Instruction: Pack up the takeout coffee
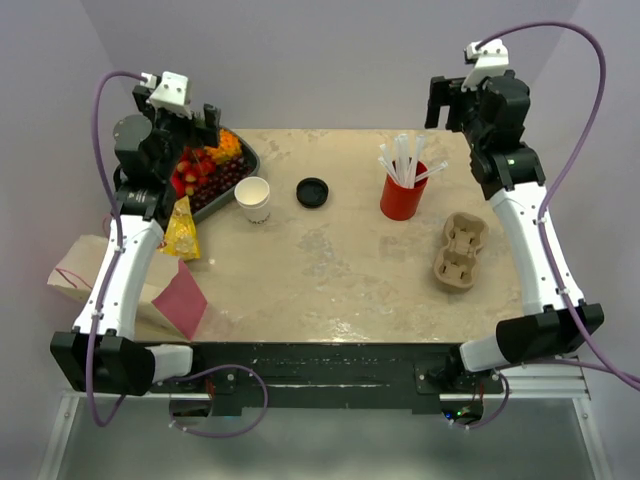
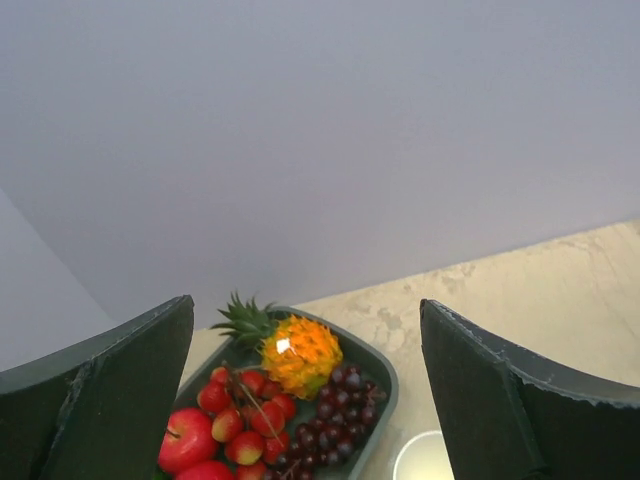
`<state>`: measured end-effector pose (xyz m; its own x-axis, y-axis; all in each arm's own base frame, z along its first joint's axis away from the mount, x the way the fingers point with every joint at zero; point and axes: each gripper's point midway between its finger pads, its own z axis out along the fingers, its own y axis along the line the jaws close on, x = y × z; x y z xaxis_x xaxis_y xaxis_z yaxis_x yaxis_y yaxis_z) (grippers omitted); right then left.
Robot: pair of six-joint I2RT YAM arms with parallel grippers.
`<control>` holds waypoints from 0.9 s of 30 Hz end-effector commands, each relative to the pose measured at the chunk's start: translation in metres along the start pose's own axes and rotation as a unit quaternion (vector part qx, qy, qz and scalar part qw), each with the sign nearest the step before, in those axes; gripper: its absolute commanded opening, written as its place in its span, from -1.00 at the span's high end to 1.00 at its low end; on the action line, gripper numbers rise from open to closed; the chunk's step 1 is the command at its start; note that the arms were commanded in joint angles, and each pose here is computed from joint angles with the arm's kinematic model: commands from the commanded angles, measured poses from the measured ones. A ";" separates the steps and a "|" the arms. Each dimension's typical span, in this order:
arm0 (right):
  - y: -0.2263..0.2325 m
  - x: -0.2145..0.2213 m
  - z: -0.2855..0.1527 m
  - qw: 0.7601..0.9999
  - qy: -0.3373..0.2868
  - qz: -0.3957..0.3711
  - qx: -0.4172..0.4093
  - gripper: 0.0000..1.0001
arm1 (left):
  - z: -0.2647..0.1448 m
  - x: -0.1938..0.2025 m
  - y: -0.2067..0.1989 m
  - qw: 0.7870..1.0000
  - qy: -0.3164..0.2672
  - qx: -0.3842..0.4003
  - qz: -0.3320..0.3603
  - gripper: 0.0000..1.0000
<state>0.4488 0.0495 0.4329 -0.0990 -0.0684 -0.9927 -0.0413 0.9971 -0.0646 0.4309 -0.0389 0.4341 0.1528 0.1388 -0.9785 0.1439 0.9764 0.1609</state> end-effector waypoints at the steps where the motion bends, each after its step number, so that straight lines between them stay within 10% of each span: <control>1: -0.003 0.004 -0.008 1.000 0.000 -0.003 0.006 -0.98 | -0.002 0.016 -0.022 0.998 0.018 0.052 -0.010 -0.97; 10: 0.048 0.013 -0.047 0.978 -0.035 -0.109 -0.173 -0.91 | -0.023 0.045 -0.067 0.984 0.066 0.164 -0.012 -0.97; 27: 0.060 -0.003 -0.034 0.980 0.023 -0.032 -0.194 -0.80 | -0.042 0.059 -0.093 0.973 0.102 0.202 -0.040 -0.96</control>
<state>0.4221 0.1048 0.4149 -0.1351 -0.1748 -0.9753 -0.4083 0.9067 -0.1059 0.3952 -0.1066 0.3377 -0.1170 0.1588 -0.9803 0.5064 0.8587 0.0787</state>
